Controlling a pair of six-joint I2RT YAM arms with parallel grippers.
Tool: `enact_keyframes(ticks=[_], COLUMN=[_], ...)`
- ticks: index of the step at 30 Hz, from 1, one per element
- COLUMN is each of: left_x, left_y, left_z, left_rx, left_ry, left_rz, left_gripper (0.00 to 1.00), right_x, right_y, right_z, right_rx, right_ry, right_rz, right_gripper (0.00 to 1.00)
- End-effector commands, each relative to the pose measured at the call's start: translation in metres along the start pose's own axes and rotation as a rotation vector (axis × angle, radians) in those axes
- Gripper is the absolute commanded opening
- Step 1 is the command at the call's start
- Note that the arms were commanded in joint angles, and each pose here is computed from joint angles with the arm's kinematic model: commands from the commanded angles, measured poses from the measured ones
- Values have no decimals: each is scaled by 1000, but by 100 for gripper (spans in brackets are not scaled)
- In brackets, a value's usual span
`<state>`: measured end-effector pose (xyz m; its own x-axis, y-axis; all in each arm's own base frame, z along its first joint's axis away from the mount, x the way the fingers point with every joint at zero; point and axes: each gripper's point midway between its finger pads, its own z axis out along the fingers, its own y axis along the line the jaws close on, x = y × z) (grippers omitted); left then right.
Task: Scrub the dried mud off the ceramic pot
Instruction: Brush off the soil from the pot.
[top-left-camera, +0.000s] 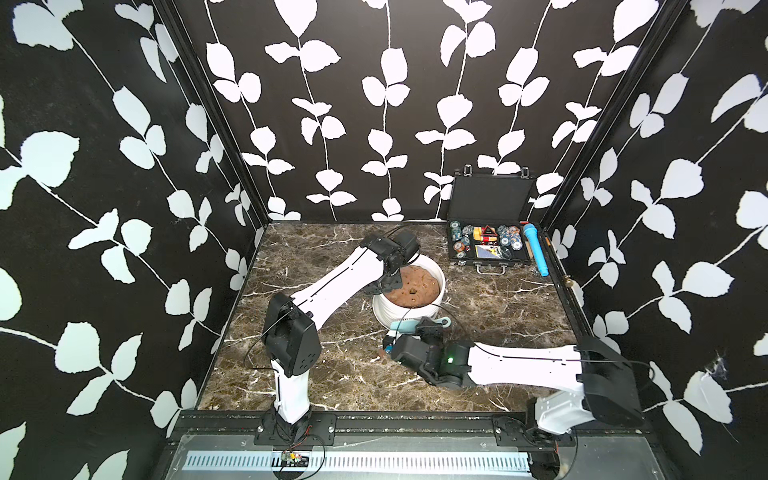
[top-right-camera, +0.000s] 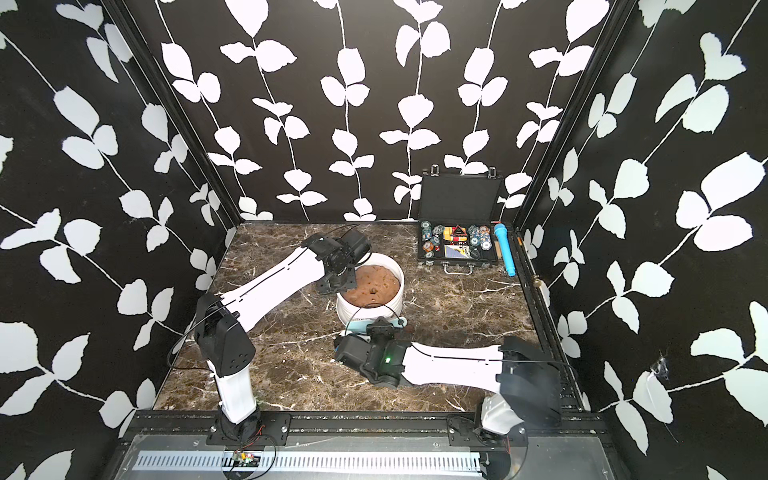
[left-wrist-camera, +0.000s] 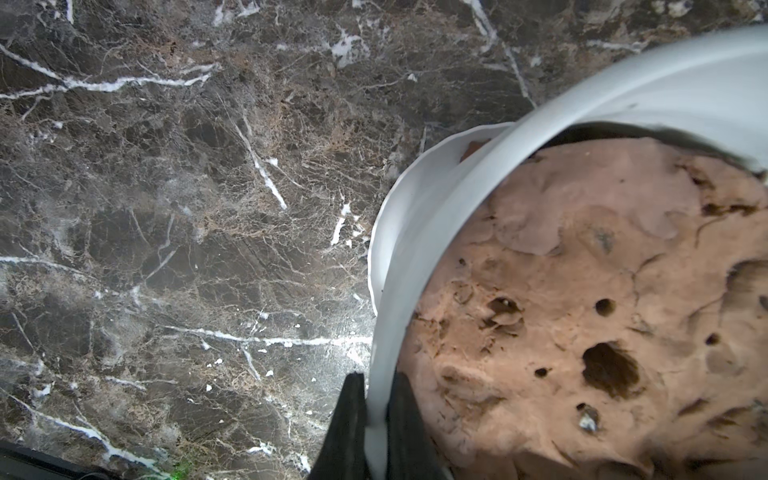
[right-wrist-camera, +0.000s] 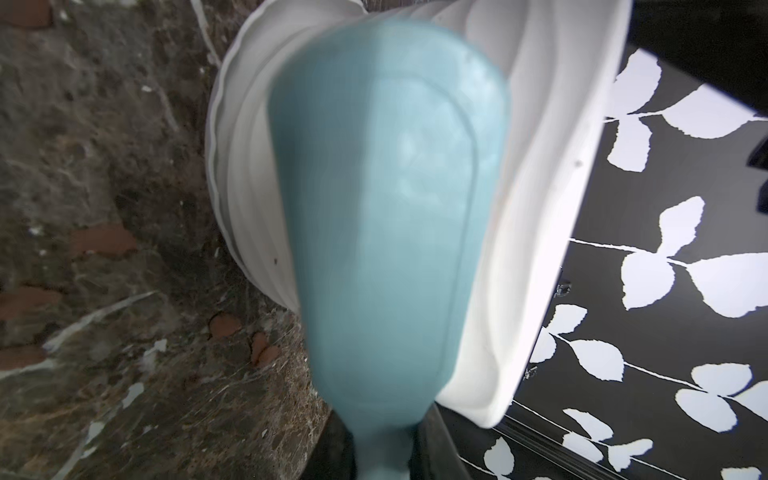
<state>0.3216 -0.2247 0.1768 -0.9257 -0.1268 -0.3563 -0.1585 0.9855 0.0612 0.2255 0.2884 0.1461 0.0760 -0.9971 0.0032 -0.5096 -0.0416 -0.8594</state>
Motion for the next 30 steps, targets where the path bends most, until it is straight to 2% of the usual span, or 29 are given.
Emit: enact_keyframes(ticks=[1,7,14,23,26,30], left_x=[-11,-8,-5,-7,-8,-11], left_y=[-1,-2,2,3,2,1], left_z=[-2,-2,0,2,3,3], left_rx=[10,31,34,60,72,81], left_ry=[-37,-36,-35,-43,-44,-50], left_rz=[-3,-4,14,25,27,32], left_gripper=[0,0,0,0,0,0], right_x=[2,-1,18,73,80,74], right_y=[-27,-8,5,29,20,4], right_z=[-5,13,22,22,9,-15], right_rx=[120,113,103,25,-7,-105], right_ry=[68,172,235,333,304,141], right_rz=[75,16,9,6,56,217], right_gripper=[0,0,0,0,0,0])
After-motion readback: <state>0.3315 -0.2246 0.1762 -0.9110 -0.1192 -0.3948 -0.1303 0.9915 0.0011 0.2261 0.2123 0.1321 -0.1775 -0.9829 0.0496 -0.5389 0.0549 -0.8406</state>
